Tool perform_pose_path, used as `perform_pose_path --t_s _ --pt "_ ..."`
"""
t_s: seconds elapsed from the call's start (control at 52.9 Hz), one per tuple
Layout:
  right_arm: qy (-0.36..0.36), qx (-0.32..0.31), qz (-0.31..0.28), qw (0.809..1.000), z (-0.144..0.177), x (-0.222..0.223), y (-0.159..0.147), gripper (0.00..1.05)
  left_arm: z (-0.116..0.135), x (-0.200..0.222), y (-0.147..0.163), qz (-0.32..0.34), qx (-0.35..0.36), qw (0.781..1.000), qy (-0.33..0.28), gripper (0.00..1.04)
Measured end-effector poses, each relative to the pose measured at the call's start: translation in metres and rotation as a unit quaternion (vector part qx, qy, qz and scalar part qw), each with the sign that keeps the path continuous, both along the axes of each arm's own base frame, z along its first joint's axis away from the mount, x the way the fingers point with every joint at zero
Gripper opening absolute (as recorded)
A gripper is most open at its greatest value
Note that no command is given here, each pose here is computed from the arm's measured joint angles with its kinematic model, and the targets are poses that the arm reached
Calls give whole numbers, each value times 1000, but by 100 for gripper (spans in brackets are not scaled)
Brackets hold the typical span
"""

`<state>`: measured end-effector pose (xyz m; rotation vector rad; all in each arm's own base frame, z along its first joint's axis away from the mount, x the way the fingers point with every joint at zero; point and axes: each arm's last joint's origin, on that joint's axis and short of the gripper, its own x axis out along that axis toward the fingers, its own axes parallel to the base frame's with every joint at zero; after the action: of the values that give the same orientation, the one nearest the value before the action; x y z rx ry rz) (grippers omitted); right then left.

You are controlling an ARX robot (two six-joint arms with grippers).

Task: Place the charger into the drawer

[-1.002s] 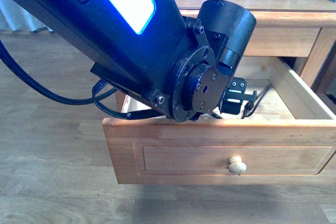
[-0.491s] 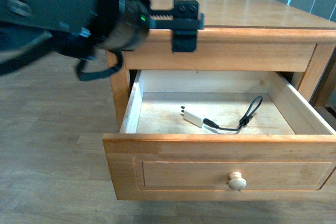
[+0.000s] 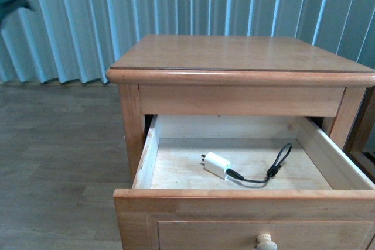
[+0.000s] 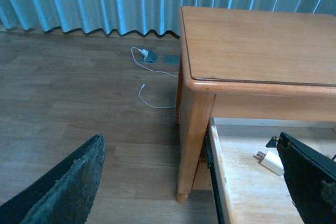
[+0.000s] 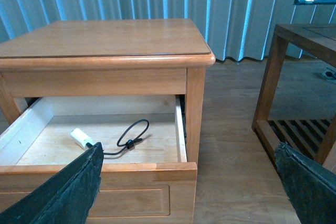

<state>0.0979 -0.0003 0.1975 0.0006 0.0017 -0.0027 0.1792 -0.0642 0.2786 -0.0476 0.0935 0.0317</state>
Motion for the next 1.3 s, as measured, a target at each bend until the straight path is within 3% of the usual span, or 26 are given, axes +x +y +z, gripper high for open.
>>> perform_pose_path --t_s 0.283,0.454,0.756,0.869,1.247,1.304 --pt "0 0 0 1000 0 0 0 97 -22 -79 42 27 -8 999 -21 99" --pt "0 0 0 1000 0 0 0 97 -40 -81 53 43 -23 999 -17 99" --pt "0 0 0 1000 0 0 0 97 -40 -81 53 42 -30 998 -19 99" --pt "0 0 0 1000 0 0 0 97 -48 -82 61 -18 -1 999 -48 79" --pt "0 0 0 1000 0 0 0 97 -84 -81 64 -16 18 999 -43 5" --pt "0 0 0 1000 0 0 0 97 -87 -81 64 -16 20 999 -43 4"
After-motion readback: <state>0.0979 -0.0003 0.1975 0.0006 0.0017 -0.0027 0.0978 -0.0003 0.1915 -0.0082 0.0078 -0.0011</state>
